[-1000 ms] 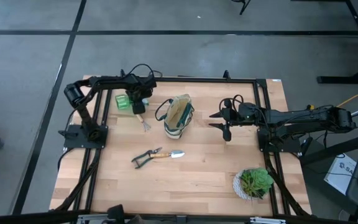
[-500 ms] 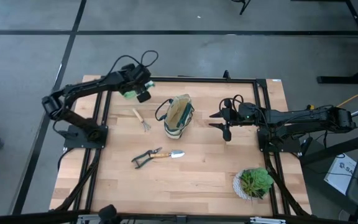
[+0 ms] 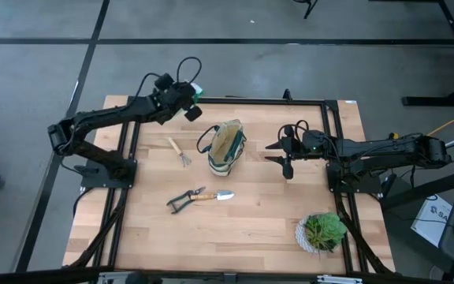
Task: Pick & Place Garden tools in Gardening bag
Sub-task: Put the green spray bottle into the gardening bag
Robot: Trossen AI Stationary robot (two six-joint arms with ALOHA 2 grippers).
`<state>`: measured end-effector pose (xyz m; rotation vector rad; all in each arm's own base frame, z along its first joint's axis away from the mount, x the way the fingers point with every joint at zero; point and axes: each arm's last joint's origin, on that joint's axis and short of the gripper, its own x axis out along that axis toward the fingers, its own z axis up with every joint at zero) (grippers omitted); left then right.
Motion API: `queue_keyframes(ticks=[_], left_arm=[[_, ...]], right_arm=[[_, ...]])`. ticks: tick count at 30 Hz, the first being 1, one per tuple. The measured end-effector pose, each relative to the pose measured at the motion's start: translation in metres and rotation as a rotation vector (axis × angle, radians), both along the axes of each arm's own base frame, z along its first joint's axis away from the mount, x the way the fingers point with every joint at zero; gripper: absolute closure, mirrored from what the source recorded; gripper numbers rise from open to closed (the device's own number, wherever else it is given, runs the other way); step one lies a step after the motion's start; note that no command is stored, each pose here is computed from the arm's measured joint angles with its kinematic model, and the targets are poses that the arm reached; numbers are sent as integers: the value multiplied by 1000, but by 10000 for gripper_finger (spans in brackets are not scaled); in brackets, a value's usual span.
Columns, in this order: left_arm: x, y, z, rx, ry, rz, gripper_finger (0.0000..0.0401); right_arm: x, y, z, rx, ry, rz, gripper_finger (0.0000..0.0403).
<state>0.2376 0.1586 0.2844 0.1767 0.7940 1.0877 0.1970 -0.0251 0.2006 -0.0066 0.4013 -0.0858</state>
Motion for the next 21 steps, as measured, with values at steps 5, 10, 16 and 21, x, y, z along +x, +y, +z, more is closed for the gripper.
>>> queue_keyframes(ticks=[5, 10, 16, 21], left_arm=[[13, -5, 12, 67, -131, -74, 271], [26, -14, 23, 105, -260, -211, 271], [35, -21, 33, 99, -392, -360, 271], [41, -26, 41, 92, -504, -493, 271]], right_arm=[[0, 0, 0, 0, 0, 0, 222], [0, 0, 0, 0, 0, 0, 222], [0, 0, 0, -1, 0, -3, 222], [0, 0, 0, -1, 1, -3, 222]])
